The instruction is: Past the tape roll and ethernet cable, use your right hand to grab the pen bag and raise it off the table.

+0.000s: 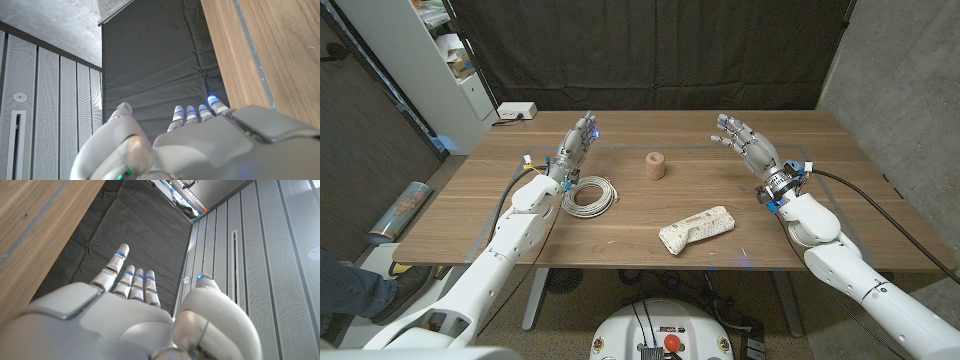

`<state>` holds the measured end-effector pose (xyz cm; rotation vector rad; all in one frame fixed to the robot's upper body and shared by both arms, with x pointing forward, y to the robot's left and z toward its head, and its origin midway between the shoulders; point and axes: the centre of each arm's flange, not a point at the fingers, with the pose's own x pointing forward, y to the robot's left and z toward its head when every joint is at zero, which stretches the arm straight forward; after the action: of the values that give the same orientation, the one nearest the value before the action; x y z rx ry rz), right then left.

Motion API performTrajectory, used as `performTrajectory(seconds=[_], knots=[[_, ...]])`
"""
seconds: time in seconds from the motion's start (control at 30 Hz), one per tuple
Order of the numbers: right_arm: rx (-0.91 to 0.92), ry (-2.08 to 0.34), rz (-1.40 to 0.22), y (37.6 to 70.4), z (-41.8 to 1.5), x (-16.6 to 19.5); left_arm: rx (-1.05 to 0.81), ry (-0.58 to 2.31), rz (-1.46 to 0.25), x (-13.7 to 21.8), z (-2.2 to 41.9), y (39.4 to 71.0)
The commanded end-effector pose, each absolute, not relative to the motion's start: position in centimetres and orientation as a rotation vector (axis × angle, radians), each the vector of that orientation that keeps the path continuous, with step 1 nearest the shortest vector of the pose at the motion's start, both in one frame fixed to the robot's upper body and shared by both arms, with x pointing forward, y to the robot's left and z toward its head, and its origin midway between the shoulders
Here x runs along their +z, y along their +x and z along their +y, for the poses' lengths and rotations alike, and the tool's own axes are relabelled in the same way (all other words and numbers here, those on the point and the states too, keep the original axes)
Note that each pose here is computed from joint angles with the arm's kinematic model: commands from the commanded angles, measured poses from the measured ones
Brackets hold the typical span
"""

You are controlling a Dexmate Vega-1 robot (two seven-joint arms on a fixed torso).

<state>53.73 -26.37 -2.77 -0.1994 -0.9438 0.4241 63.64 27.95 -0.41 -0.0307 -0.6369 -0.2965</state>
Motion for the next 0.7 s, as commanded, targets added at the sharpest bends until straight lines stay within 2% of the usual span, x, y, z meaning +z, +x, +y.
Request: performTrajectory(seconds=[0.03, 0.7], knots=[[0.410, -0.237, -0.956, 52.8, -26.1, -3.4, -0.297, -0.020, -0.637, -0.2, 28.0, 63.3], [0.404, -0.274, -0.992, 51.3, -26.8, -4.4, -0.307, -0.008, -0.631, 0.1, 27.0, 63.0]])
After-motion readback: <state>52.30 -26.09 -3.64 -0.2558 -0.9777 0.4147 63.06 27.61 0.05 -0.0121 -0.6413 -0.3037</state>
